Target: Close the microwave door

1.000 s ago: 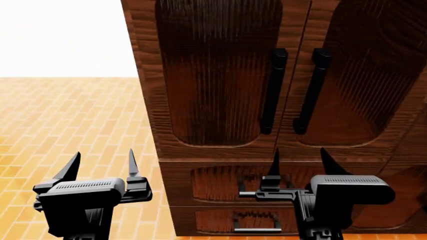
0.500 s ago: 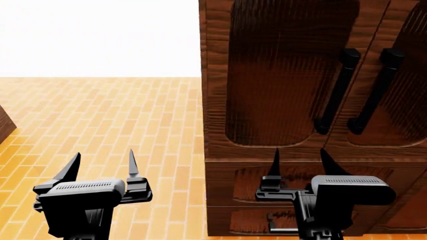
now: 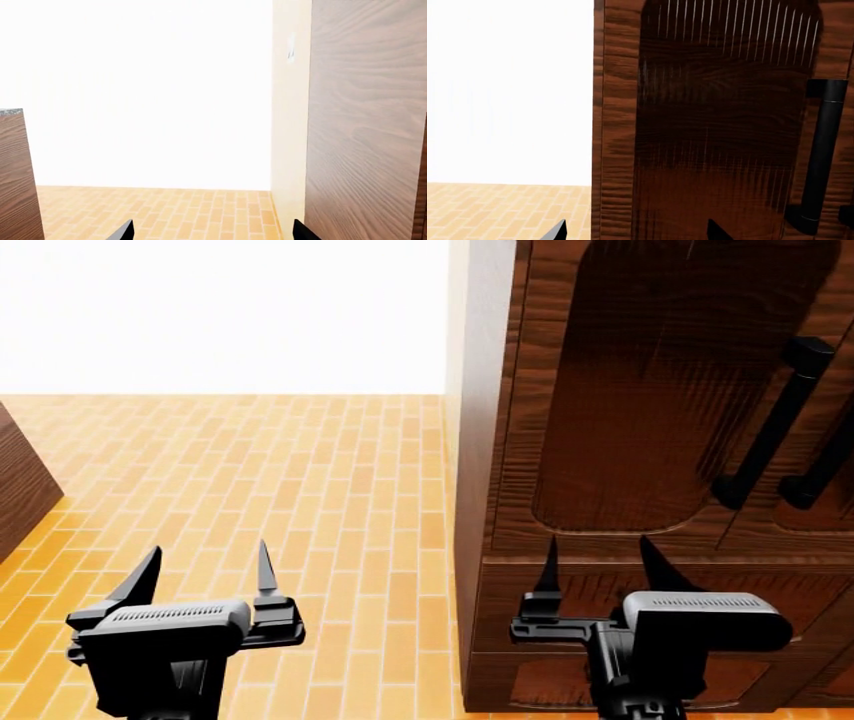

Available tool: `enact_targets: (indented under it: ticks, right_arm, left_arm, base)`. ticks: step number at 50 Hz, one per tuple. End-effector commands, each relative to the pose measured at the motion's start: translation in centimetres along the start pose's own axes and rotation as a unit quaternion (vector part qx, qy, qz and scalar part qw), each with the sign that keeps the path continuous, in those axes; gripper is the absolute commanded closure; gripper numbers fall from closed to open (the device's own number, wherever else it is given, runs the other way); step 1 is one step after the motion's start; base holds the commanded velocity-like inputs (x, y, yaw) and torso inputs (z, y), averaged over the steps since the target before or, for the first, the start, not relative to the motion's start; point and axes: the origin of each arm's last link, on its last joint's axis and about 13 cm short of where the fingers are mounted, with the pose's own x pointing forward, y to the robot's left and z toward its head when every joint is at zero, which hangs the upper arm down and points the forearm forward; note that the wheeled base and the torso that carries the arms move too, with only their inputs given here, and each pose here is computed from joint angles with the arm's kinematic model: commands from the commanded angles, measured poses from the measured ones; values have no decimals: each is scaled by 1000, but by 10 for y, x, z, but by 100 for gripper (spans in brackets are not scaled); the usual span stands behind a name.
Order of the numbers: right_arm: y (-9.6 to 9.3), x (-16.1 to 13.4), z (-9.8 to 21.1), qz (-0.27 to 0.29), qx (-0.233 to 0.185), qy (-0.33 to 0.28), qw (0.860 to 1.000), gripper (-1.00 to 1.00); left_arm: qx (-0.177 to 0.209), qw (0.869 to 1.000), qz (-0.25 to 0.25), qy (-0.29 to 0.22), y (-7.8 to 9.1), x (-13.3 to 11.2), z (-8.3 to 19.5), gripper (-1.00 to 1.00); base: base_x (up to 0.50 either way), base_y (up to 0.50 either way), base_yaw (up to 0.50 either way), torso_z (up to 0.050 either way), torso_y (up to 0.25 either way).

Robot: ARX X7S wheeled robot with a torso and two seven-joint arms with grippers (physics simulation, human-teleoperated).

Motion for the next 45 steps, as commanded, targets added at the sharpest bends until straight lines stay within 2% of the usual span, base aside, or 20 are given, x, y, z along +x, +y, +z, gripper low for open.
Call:
enact_targets:
  ticks: [1,7,12,17,26,37,45]
  right_arm:
    - [0,3,4,1,-9,-4,1000,-100]
    - [2,6,10,1,-19,-2,1000,-100]
    - [2,9,25,-3,-27,-14,1000,-100]
    - [3,16,66,-11,-52,-68,996,-100]
    - [5,27,131,-7,-73,-146,987,-100]
    - [3,37,191,-17,-88,-209,974,-100]
    - [1,43,214,-23,-91,-235,967,-100]
  left_arm:
    - [-2,1000,-1,-4,-1,0,2,-100]
    - [-4,1000,-2,-11,0,0,6,-100]
    - [-6,999,3,-43,1,5,22,-100]
    - [-19,992,8,-121,1,13,66,-100]
    - [-54,974,10,-221,5,25,141,-100]
    - [-73,960,-7,-271,0,28,202,-100]
    - [-75,953,6,-294,0,32,225,-100]
  base:
    - [0,0,0,0,0]
    - [0,0,0,0,0]
    - [0,0,0,0,0]
    - [0,0,0,0,0]
    - [0,0,0,0,0]
    - [0,0,0,0,0]
    - [0,0,0,0,0]
